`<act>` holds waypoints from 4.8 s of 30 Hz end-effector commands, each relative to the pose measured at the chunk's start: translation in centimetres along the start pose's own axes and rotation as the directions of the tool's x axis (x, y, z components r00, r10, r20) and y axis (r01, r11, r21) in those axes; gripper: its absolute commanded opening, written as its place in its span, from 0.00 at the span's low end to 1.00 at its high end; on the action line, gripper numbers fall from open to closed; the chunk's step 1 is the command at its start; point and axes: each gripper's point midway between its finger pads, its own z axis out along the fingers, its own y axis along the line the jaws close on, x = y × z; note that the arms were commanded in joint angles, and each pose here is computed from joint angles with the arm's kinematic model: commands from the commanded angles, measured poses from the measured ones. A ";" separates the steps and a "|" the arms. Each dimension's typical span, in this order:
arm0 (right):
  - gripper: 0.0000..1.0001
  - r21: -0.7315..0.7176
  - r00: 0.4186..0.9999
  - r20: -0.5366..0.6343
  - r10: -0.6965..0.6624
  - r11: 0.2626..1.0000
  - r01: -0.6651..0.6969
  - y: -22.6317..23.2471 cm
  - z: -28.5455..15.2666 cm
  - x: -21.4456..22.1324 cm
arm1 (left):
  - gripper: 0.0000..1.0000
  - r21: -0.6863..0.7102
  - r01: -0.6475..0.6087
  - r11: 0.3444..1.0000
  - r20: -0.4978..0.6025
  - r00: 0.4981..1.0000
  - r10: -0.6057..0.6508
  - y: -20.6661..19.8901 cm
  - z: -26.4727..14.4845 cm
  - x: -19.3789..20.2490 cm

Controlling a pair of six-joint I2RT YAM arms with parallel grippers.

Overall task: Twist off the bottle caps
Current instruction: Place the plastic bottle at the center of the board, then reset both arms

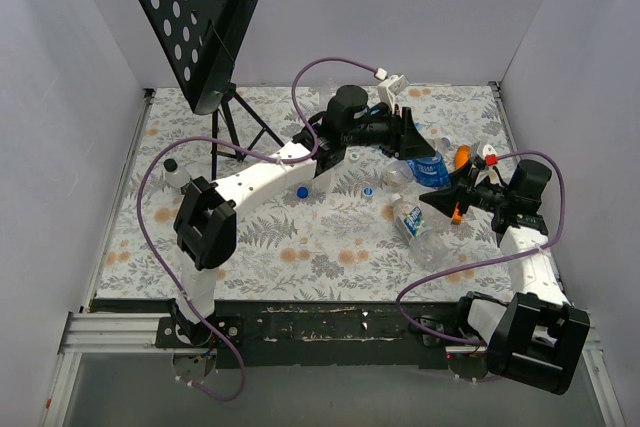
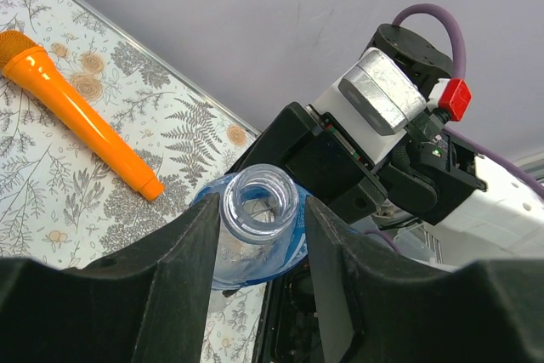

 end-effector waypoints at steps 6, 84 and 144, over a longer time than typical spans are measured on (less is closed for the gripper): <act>0.17 -0.022 0.999 0.007 -0.035 0.999 0.035 0.3 0.2 -0.2 | 0.41 0.038 -0.047 0.998 0.017 0.999 0.047 -1.8 0.7 -1.2; 0.88 0.001 0.998 0.000 -0.062 0.998 0.062 0.2 0.0 -0.5 | 0.20 -0.688 -0.297 0.662 -0.038 0.926 0.376 16.0 -7.0 -3.0; 0.89 0.153 0.982 -0.050 -0.183 0.970 0.188 -1.4 -2.7 -3.1 | 0.98 -0.410 -0.248 0.878 0.206 0.912 0.354 -5.4 -16.0 -8.4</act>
